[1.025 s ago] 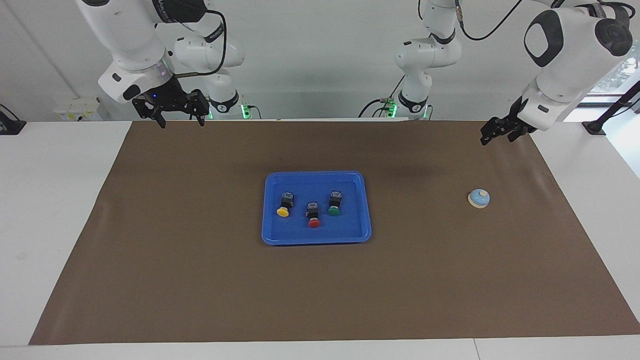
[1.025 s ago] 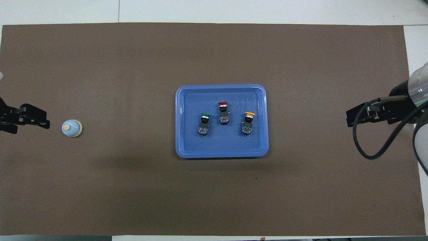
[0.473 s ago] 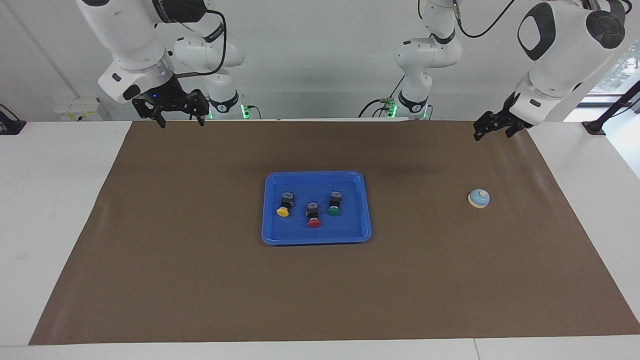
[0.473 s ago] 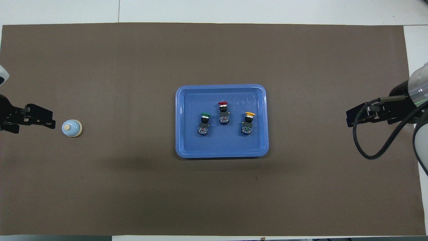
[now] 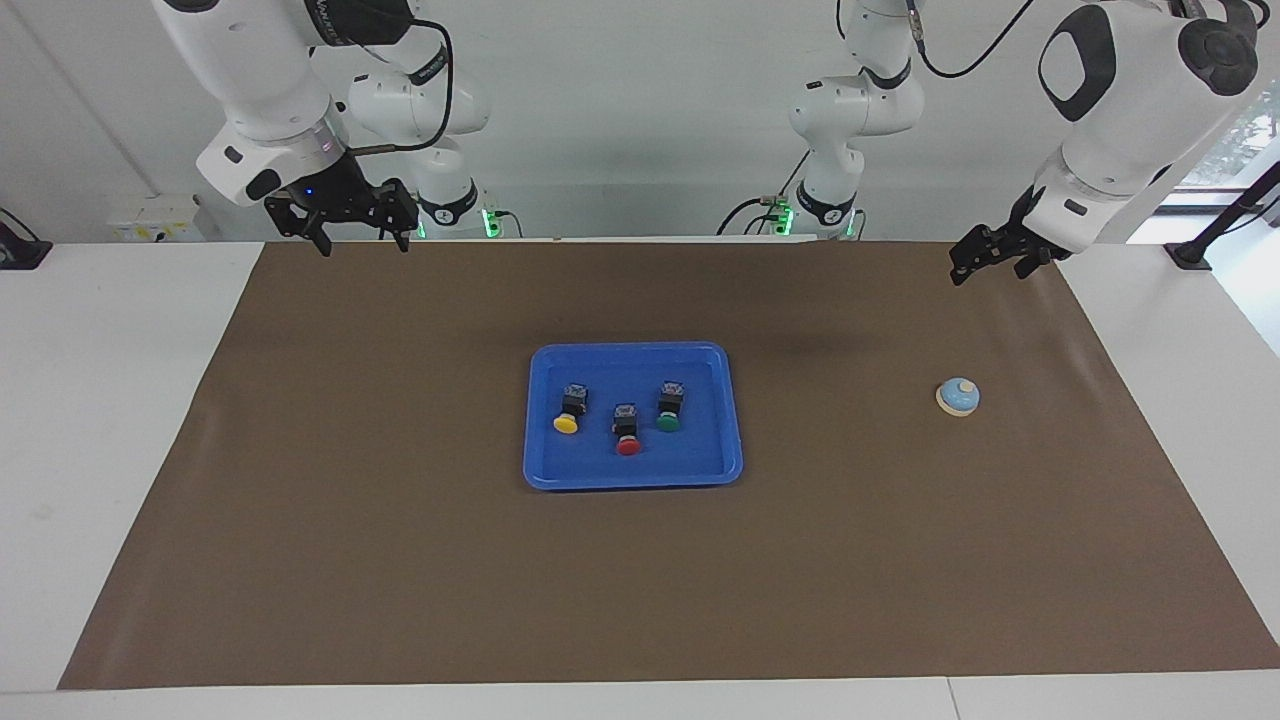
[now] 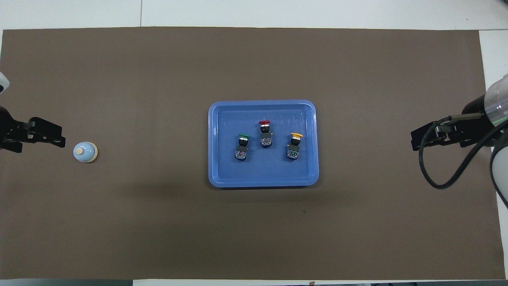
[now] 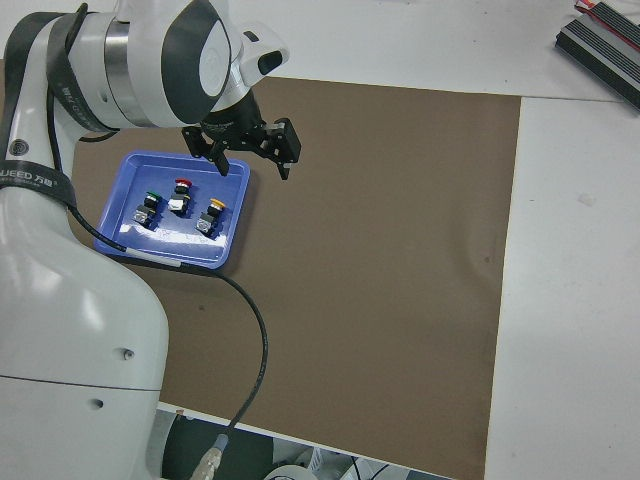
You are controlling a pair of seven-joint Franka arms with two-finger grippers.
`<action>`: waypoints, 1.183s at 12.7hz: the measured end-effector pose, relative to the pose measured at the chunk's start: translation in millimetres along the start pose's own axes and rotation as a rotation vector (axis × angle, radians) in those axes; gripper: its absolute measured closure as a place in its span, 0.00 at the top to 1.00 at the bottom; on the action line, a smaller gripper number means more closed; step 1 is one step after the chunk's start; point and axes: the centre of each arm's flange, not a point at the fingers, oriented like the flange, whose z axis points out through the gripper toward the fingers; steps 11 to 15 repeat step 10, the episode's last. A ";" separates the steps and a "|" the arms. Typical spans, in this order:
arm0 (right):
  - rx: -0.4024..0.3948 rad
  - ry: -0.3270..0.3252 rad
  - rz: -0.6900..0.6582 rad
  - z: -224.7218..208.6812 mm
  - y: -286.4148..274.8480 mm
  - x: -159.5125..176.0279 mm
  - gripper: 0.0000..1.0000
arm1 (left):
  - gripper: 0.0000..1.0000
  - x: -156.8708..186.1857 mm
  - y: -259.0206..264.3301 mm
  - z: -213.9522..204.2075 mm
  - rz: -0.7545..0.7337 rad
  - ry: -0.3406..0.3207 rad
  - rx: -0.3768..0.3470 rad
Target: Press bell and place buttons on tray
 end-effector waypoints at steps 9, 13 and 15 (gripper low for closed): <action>0.000 0.000 0.000 0.0 0.0 0.0 1.00 | 1.00 3.1 0.7 0.5 0.001 0.001 0.001; 0.000 0.000 0.000 0.0 0.0 0.0 1.00 | 1.00 3.1 0.8 0.0 0.001 0.002 0.001; 0.000 0.000 0.000 0.0 0.0 0.0 1.00 | 1.00 3.1 0.8 0.0 0.001 0.002 0.001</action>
